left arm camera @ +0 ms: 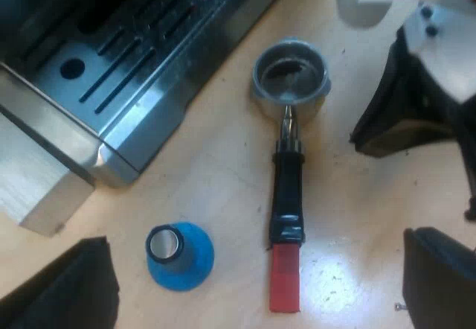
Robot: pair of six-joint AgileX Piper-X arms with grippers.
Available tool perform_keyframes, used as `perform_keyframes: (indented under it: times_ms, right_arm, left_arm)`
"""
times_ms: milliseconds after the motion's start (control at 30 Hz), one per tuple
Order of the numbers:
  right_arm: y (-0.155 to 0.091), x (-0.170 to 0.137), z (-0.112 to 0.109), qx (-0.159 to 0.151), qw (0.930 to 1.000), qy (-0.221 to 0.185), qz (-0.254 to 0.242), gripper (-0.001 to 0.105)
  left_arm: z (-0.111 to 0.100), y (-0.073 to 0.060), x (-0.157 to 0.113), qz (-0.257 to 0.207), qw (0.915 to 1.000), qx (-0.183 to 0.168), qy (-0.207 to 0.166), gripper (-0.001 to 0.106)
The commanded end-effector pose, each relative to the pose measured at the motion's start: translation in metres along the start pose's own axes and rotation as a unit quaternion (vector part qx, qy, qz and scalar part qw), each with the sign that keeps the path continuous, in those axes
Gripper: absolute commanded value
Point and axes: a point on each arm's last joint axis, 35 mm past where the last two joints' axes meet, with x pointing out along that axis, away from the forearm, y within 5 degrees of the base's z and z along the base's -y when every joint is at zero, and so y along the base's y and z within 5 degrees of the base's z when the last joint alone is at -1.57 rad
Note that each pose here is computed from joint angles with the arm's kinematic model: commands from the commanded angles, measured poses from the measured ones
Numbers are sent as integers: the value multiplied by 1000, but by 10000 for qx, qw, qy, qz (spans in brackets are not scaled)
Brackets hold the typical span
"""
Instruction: Put the handle in the coffee machine
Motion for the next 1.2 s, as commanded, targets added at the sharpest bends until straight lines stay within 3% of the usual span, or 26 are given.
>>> perform_keyframes:
  times_ms: [33, 100, 167, 333, 433, 533, 667, 800, 1033, 1200]
  right_arm:
    - [-5, -22, 1, -152, 9992, -163, -345, 0]
    - [-7, -34, 1, -239, 9981, -296, -480, 5]
    - [-11, -43, 1, -206, 9972, -387, -600, 18]
    - [-27, -57, 2, 1, 9965, -412, -727, 65]
    - [-38, -55, 3, 185, 9970, -356, -668, 75]
    - [-48, -54, 5, 315, 9974, -314, -571, 75]
    - [-58, -52, 6, 265, 9978, -267, -540, 75]
    - [-69, -49, 6, 344, 9988, -173, -301, 75]
    - [-72, -36, 7, 0, 9998, -44, -201, 75]
    - [-82, -25, 11, 78, 9999, -105, -82, 75]
  left_arm:
    - [-1, -2, -5, -18, 10000, 50, -83, 80]
    - [0, -3, -5, -113, 9999, 52, -115, 80]
    - [0, -4, -5, -299, 9994, 54, -172, 80]
    - [-6, -2, 8, -498, 9986, 17, -148, 80]
    - [-11, 2, 20, -542, 9984, 17, -163, 80]
    - [-14, 5, 30, -526, 9984, 43, -214, 80]
    - [-20, 8, 43, -643, 9975, 55, -273, 80]
    - [-32, 9, 60, -1098, 9935, -5, -294, 80]
    - [-45, 14, 81, -1080, 9938, -14, -271, 90]
    - [-51, 15, 89, -1109, 9935, -36, -239, 90]
